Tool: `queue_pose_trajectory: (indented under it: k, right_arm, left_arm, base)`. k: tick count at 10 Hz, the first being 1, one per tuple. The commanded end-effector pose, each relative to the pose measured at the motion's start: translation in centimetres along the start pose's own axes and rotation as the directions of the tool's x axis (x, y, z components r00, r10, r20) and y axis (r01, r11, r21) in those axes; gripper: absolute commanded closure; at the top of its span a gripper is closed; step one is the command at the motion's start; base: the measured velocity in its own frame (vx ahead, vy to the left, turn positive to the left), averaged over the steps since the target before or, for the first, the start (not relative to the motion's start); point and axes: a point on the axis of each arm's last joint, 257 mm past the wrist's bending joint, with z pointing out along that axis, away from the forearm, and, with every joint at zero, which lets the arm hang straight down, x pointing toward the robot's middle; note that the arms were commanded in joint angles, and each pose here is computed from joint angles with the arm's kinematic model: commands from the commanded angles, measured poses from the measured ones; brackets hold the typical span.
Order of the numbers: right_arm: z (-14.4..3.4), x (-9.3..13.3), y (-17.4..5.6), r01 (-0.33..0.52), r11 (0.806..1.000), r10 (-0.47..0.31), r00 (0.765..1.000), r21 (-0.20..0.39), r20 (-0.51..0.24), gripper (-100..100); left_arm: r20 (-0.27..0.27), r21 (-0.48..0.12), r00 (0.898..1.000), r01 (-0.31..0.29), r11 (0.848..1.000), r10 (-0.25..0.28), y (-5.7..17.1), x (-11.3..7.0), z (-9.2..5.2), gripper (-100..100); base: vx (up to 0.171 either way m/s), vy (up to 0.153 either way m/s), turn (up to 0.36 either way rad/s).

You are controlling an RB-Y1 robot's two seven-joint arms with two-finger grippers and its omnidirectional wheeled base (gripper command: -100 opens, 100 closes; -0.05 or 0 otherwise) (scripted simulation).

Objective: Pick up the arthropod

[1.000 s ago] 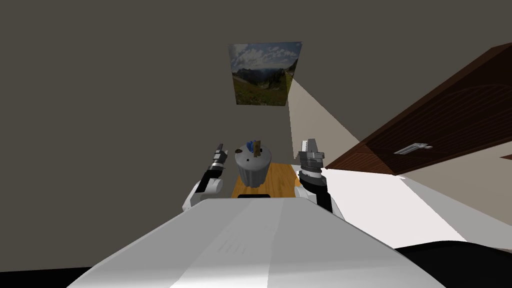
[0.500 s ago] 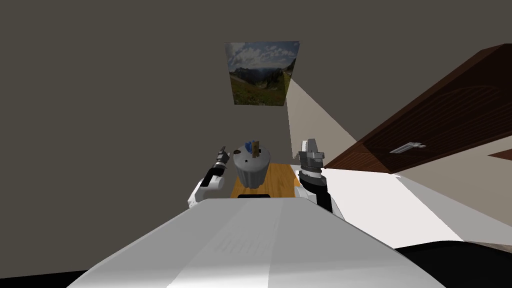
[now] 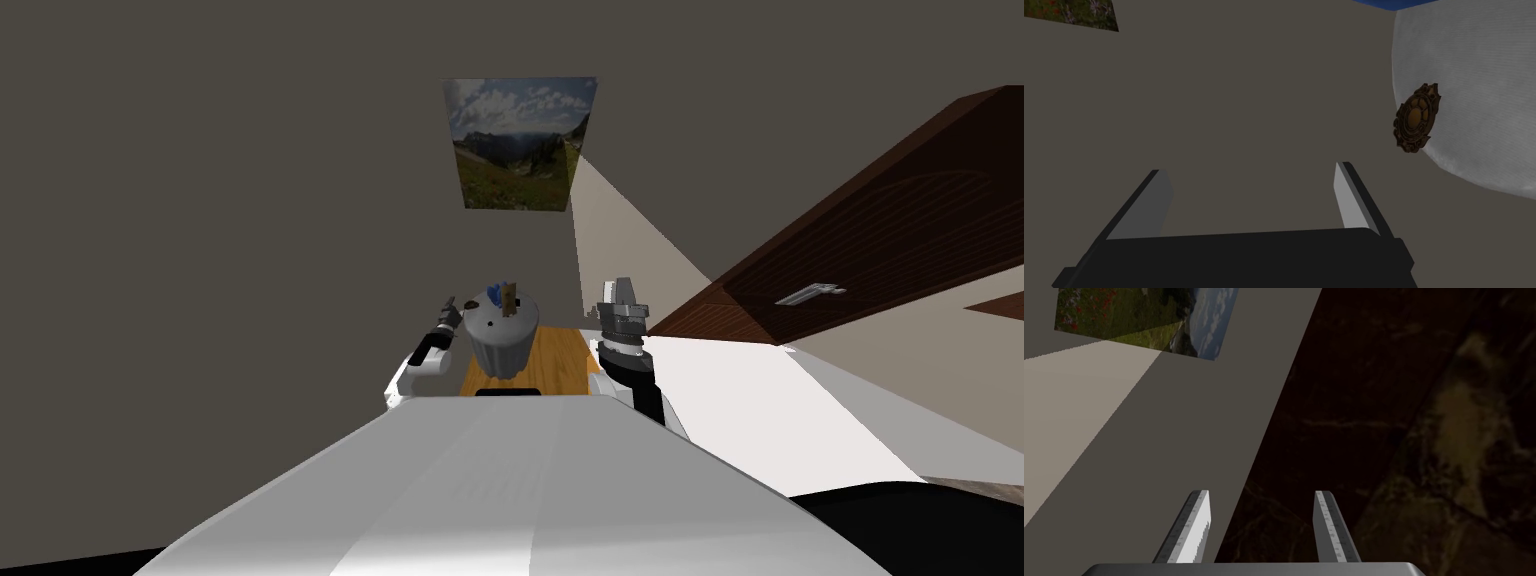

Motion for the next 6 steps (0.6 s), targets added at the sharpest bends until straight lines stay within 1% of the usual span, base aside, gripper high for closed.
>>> queue_pose_trajectory:
  k: [1, 2, 3, 5, 6]
  right_arm:
    - [0.0, 0.0, 0.0, 0.0, 1.0, 0.0, 1.0, 0.0, 0.0, 0]
    - [0.0, 0.0, 0.0, 0.0, 1.0, 0.0, 1.0, 0.0, 0.0, 0]
    - [0.0, 0.0, 0.0, 0.0, 1.0, 0.0, 1.0, 0.0, 0.0, 0]
    - [0.0, 0.0, 0.0, 0.0, 1.0, 0.0, 1.0, 0.0, 0.0, 0]
    - [0.0, 0.0, 0.0, 0.0, 1.0, 0.0, 1.0, 0.0, 0.0, 0]
  left_arm:
    - [0.013, -0.067, 0.999, 0.048, 0.997, -0.048, 2.4, -0.1, 0.8, -100]
    - [0.025, -0.11, 0.997, 0.08, 0.991, -0.078, 3.9, -0.3, 1.2, -100]
    - [0.027, -0.121, 0.997, 0.08, 0.989, -0.077, 4.2, -0.4, 1.2, -100]
    - [0.057, -0.208, 0.989, 0.144, 0.968, -0.135, 7.4, -0.7, 1.9, -100]
    - [0.059, -0.216, 0.989, 0.144, 0.966, -0.135, 7.7, -0.8, 1.8, -100]
  base:
    - [0.035, -0.024, -0.029]
    - [0.041, -0.027, -0.041]
    - [0.03, -0.02, -0.01]
    - [0.032, -0.018, -0.024]
    - [0.027, -0.014, -0.012]
